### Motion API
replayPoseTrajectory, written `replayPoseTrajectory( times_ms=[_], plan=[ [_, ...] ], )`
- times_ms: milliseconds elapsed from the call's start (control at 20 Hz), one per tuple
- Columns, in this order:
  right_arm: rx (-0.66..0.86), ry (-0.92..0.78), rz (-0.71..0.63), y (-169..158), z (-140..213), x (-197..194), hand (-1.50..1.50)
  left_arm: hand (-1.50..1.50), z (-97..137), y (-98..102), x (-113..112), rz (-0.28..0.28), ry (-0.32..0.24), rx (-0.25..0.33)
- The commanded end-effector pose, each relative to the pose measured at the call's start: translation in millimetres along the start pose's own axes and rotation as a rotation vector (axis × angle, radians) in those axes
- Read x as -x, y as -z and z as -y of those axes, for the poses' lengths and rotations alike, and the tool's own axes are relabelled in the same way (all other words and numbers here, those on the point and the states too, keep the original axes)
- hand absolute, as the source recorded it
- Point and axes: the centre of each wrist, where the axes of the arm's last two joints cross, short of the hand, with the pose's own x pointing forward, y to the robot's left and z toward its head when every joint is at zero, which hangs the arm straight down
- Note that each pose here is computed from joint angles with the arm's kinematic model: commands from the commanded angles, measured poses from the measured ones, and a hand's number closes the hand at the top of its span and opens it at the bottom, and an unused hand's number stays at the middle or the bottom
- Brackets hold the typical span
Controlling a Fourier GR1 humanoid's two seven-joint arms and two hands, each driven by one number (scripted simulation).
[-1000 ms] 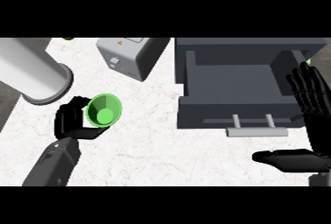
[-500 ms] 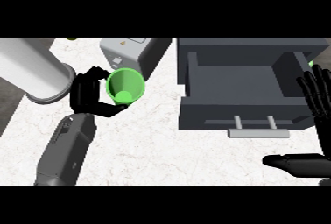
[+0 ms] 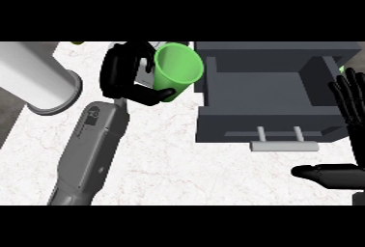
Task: Pick up the cup, place it into the drawer and close the drawer
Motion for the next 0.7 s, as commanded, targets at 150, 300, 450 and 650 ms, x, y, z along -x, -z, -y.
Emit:
replayPoseTrajectory(
  times_ms=[150, 300, 450, 650],
  plan=[
    [0.005, -0.014, 0.004, -8.9, 1.7, -10.8, -1.50, 1.50, 53.2, 65.3, -42.3, -0.051, 0.058, 0.059],
    [-0.022, -0.007, 0.013, -12.9, -4.7, -5.1, -1.50, 1.50, 73.6, 58.7, -14.7, -0.068, 0.081, 0.043],
    [-0.001, 0.009, 0.010, -11.0, -2.8, 0.5, -1.50, 1.50, 84.7, 98.0, -42.2, -0.087, 0.073, 0.022],
    [-0.007, 0.001, 0.028, 11.5, -22.7, 6.5, -1.50, 1.50, 102.4, 94.4, -24.7, -0.158, 0.087, -0.010]
  ],
)
